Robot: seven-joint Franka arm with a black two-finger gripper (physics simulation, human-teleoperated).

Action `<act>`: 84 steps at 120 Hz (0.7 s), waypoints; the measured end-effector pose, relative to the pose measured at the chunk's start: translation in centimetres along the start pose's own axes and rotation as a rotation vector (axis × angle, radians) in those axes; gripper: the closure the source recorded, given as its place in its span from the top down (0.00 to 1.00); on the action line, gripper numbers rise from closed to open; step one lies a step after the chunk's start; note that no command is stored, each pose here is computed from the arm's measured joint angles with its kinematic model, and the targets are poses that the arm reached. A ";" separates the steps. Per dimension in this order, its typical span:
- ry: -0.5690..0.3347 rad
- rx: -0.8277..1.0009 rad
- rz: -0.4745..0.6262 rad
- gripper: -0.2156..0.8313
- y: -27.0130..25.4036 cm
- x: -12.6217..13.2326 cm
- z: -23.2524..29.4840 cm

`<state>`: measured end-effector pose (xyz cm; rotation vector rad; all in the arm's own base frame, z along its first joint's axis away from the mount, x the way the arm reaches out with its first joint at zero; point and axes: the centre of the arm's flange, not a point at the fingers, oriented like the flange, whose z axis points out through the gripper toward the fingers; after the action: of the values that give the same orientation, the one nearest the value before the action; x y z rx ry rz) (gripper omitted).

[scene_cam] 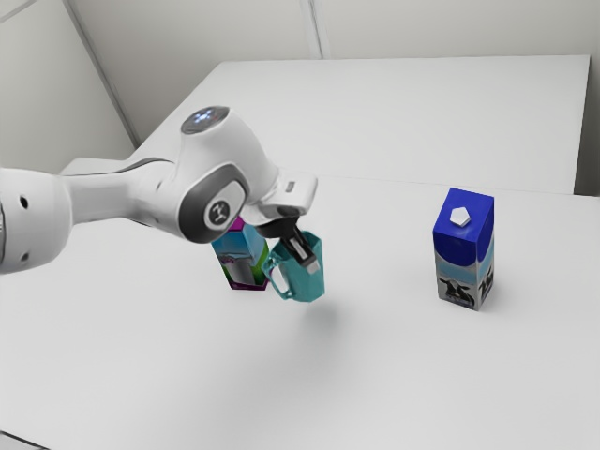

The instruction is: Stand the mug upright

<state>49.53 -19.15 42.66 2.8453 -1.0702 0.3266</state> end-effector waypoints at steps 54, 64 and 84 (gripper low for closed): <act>-0.030 0.041 -0.245 0.04 1.2 1.8 1.2; -0.025 0.051 -0.274 0.04 1.4 2.0 1.5; -0.024 0.083 -0.299 0.04 1.7 2.4 2.7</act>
<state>50.57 -22.40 40.62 3.0309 -0.6317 0.3189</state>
